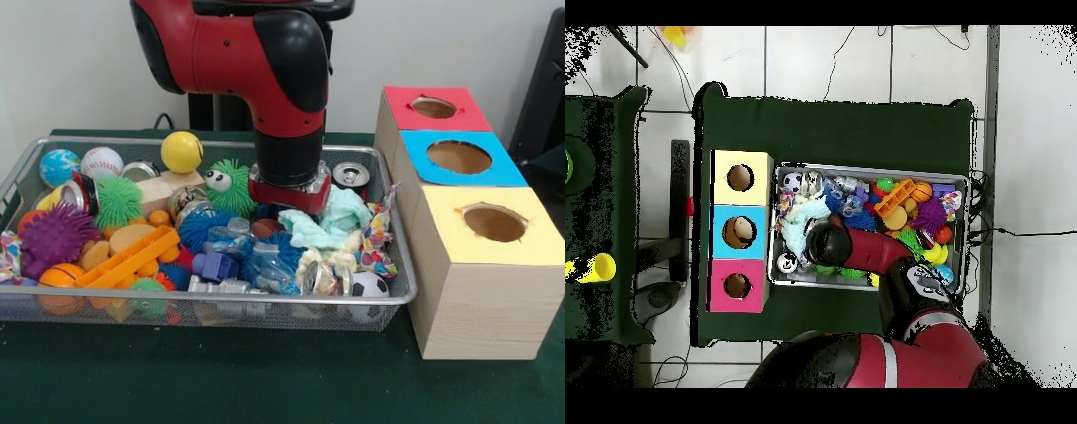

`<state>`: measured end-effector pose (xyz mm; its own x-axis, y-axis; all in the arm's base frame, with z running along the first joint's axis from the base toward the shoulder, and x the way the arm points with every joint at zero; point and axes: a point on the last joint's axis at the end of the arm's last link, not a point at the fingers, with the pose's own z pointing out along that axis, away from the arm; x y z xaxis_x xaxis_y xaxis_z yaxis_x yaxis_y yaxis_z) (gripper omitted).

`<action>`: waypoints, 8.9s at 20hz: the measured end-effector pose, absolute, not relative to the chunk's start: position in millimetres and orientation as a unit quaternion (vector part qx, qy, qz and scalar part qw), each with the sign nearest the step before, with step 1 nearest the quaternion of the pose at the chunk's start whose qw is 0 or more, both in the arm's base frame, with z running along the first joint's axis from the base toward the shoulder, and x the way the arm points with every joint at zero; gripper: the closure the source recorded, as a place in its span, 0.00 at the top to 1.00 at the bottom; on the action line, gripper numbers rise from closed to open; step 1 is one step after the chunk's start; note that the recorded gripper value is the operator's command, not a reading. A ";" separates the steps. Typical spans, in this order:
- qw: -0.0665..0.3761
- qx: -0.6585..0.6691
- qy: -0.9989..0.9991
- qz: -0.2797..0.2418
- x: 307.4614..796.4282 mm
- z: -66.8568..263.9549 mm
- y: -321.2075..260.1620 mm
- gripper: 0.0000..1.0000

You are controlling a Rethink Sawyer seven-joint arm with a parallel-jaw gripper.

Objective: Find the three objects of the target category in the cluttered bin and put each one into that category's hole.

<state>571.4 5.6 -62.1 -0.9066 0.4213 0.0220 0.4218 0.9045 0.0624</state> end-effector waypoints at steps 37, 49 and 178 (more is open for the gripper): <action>-0.035 -0.215 -0.975 -0.044 586.8 -63.4 36.3 1.00; -0.053 -0.152 -0.983 -0.090 577.5 -63.5 20.5 1.00; -0.012 0.027 -0.999 -0.013 550.3 -52.4 -176.6 1.00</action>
